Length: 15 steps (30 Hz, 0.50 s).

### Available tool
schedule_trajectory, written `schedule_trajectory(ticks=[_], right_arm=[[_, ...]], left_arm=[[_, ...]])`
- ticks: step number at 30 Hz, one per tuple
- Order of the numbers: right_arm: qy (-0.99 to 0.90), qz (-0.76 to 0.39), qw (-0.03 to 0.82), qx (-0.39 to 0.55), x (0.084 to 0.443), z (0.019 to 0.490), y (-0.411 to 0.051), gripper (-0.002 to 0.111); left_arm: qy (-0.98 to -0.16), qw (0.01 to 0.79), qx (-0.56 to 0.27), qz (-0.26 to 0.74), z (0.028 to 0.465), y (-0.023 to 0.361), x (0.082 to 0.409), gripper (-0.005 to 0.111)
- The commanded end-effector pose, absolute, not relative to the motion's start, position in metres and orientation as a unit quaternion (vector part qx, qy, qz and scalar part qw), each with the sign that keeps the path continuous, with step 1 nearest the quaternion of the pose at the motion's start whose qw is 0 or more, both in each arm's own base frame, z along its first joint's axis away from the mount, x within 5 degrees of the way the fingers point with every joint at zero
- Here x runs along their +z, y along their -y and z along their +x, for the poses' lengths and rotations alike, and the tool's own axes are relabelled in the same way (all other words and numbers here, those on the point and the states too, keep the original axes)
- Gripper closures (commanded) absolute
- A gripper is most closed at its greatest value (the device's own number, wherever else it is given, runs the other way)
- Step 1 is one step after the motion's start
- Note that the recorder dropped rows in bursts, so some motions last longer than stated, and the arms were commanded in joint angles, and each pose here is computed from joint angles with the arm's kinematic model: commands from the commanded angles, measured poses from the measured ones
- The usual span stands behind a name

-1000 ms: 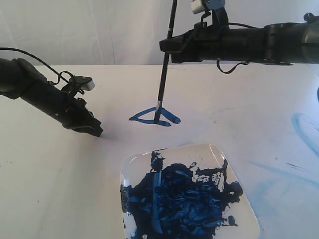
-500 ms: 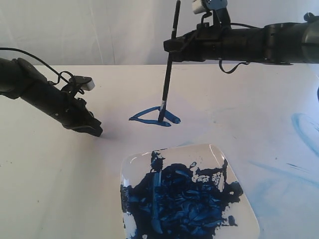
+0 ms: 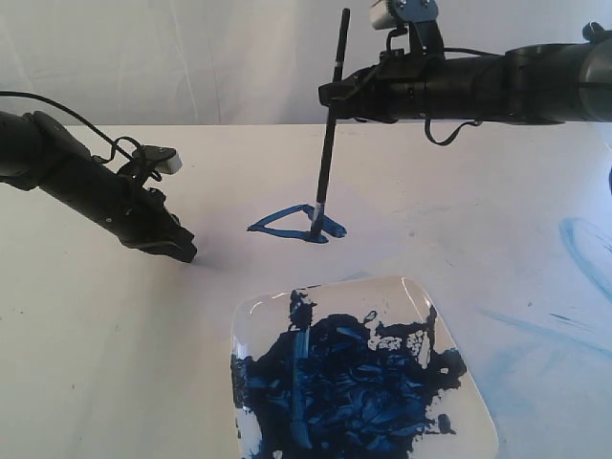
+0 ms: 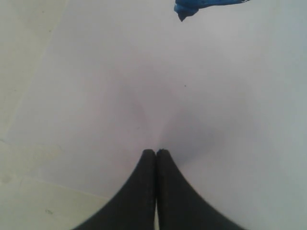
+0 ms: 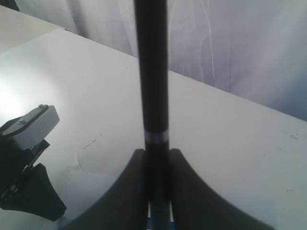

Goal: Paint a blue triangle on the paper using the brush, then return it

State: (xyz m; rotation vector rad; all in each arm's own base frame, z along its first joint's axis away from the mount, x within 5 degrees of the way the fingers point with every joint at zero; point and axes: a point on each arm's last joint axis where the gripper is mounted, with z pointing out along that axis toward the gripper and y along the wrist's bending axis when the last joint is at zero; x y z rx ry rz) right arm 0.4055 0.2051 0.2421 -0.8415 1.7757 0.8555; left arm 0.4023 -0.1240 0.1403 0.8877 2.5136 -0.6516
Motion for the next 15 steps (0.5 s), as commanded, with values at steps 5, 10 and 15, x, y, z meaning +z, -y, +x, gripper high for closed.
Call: schedule_trajectory(ticks=[5,10,15], right_arm=[[-0.739,-0.335,0.483,0.328,0.2438,0.4087,-0.199,0.108],[-0.744,-0.329,0.487,0.318,0.2452,0.4099,-0.1974,0.108],[-0.748,-0.32,0.486,0.32,0.2453,0.4109,-0.1955,0.108]], left_arm=[[-0.897,0.193,-0.245,0.312,0.4012,0.1265,0.1413,0.107],[-0.897,0.193,-0.245,0.312,0.4012,0.1265,0.1413,0.107],[-0.897,0.193,-0.245,0.312,0.4012,0.1265,0.1413,0.107]])
